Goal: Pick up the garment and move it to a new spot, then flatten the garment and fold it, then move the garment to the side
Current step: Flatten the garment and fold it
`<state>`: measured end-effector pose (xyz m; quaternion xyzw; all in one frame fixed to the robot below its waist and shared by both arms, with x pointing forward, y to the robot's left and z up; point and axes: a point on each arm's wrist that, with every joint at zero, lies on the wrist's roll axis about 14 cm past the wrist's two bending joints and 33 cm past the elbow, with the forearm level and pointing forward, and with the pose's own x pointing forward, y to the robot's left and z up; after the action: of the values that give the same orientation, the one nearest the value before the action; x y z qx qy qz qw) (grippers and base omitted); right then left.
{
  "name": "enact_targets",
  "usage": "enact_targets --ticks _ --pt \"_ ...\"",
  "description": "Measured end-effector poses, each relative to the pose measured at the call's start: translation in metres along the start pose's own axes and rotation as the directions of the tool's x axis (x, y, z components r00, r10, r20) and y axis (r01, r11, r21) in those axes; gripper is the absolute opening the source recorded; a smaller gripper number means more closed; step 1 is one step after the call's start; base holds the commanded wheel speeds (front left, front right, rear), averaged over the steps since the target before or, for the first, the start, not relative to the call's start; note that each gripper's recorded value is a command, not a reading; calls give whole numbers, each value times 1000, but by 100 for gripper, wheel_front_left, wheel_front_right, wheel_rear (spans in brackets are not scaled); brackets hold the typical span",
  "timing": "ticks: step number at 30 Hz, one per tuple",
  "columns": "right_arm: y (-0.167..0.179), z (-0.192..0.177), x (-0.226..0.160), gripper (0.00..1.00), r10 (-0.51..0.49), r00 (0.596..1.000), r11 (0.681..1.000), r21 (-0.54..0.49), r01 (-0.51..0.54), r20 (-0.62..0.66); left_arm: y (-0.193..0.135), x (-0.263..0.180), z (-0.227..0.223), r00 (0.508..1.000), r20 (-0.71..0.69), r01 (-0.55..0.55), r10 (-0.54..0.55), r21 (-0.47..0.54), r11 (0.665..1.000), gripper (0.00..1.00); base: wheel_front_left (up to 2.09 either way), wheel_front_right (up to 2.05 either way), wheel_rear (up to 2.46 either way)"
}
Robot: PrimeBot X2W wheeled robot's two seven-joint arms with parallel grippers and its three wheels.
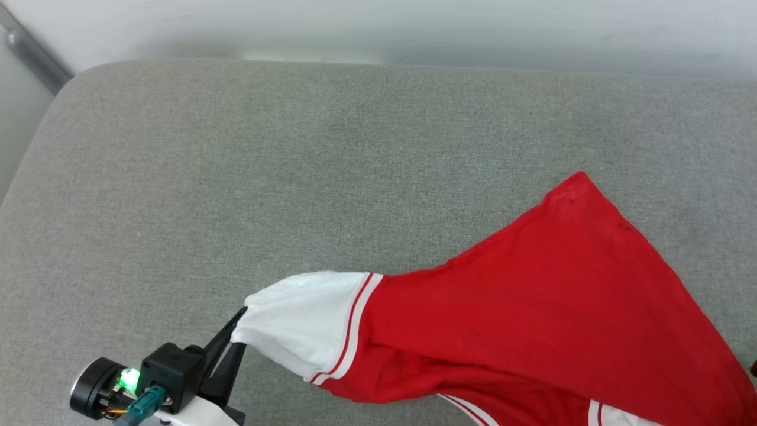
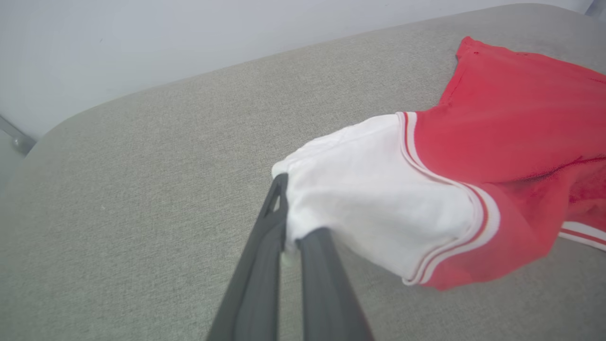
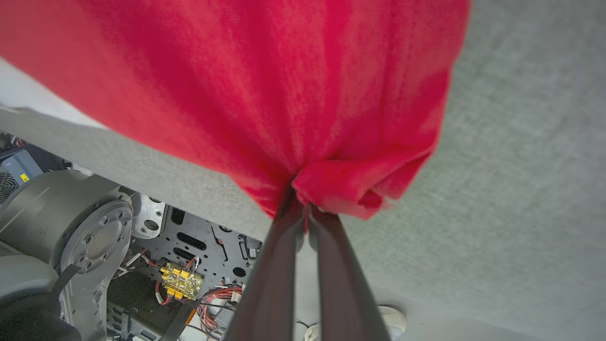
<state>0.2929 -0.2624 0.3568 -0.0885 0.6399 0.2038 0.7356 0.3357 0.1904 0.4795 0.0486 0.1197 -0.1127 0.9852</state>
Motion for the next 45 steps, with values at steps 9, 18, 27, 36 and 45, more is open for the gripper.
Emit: enact_targets --ticks 9,18,27,36,45 --pt "4 37 -11 100 -15 979 999 40 7 203 -3 1 -4 1000 -14 4 -5 -7 1000 0 0 0 0" --pt "5 176 -108 100 -69 847 976 -139 167 528 -2 6 -4 1000 -15 -3 2 -17 1000 0 0 0 0" --pt "21 241 -78 100 -105 930 935 -283 213 353 0 23 -9 1000 -19 -8 7 -22 1000 0 0 0 0" --pt "22 286 -13 100 -142 968 921 -330 206 209 7 42 -21 999 -45 -24 23 -20 1000 0 0 0 0" --pt "32 279 48 100 -92 991 910 -395 125 101 10 53 -39 995 -90 -35 32 -29 999 0 0 0 0"
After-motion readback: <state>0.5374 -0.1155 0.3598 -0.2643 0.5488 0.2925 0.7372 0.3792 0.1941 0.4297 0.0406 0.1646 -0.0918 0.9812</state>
